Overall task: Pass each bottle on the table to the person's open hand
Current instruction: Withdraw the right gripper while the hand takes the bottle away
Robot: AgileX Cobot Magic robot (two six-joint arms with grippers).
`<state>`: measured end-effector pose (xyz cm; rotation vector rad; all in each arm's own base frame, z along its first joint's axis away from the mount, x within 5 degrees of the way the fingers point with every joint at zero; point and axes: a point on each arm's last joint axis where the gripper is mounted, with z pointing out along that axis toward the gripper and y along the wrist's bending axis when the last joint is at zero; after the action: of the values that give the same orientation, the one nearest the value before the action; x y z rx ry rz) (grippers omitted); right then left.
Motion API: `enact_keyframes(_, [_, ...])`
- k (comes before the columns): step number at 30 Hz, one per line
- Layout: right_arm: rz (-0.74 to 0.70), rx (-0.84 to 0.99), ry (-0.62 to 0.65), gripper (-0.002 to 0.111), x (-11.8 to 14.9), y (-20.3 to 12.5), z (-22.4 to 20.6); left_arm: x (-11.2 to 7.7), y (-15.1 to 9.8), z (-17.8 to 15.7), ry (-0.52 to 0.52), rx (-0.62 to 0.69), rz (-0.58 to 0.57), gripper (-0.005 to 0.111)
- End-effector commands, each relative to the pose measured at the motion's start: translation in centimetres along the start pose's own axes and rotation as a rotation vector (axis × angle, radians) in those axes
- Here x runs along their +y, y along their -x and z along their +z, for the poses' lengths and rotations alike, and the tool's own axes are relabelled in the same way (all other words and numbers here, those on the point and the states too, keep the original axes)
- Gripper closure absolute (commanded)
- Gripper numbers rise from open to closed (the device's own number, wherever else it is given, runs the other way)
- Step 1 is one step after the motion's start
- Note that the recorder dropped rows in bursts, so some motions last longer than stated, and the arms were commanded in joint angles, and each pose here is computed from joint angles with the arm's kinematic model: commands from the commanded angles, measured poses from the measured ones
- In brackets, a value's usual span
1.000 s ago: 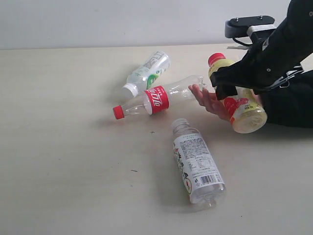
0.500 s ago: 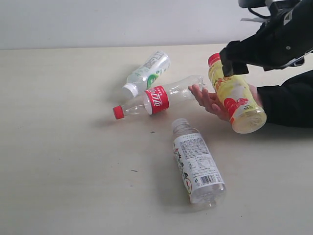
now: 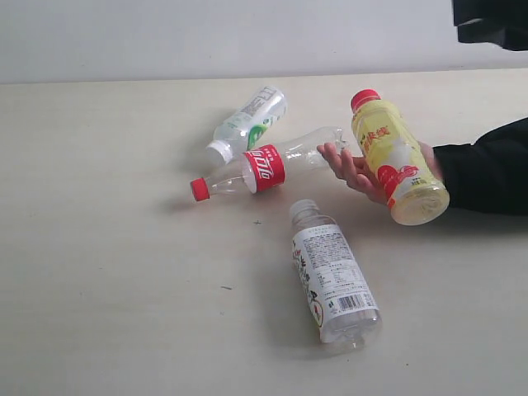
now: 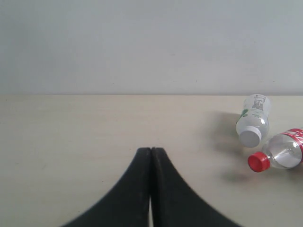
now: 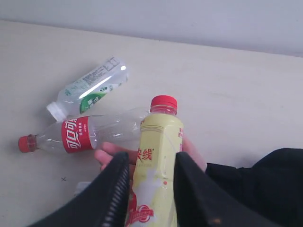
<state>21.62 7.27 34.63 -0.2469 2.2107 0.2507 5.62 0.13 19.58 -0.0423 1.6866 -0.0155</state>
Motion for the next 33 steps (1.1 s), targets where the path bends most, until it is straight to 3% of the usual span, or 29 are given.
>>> enact_keyframes(1, [-0.020,-0.039,0.030,0.089,0.0,-2.4,-2.8,0.0,-0.1,0.0,0.000,-0.005,0.002,0.107])
enact_keyframes(7, [-0.032,-0.024,0.195,0.108,1.1,-6.2,-4.3,0.0,-0.1,0.0,0.000,-0.005,0.002,0.107])
enact_keyframes(13, [-0.015,0.078,0.303,0.108,1.7,-10.3,-3.1,0.0,-0.1,0.0,0.000,-0.005,0.002,0.107])
enact_keyframes(19, [-0.048,0.080,0.469,0.108,3.0,-11.3,-3.4,0.0,-0.1,0.0,0.000,-0.005,0.002,0.107])
enact_keyframes(28, [0.002,-0.184,0.381,0.108,1.8,-14.0,-5.2,0.0,-0.1,0.0,0.000,-0.005,0.002,0.107])
enact_keyframes(33, [0.020,-0.206,0.412,0.108,1.9,-15.4,-5.5,0.0,-0.1,0.0,0.000,-0.005,0.002,0.107])
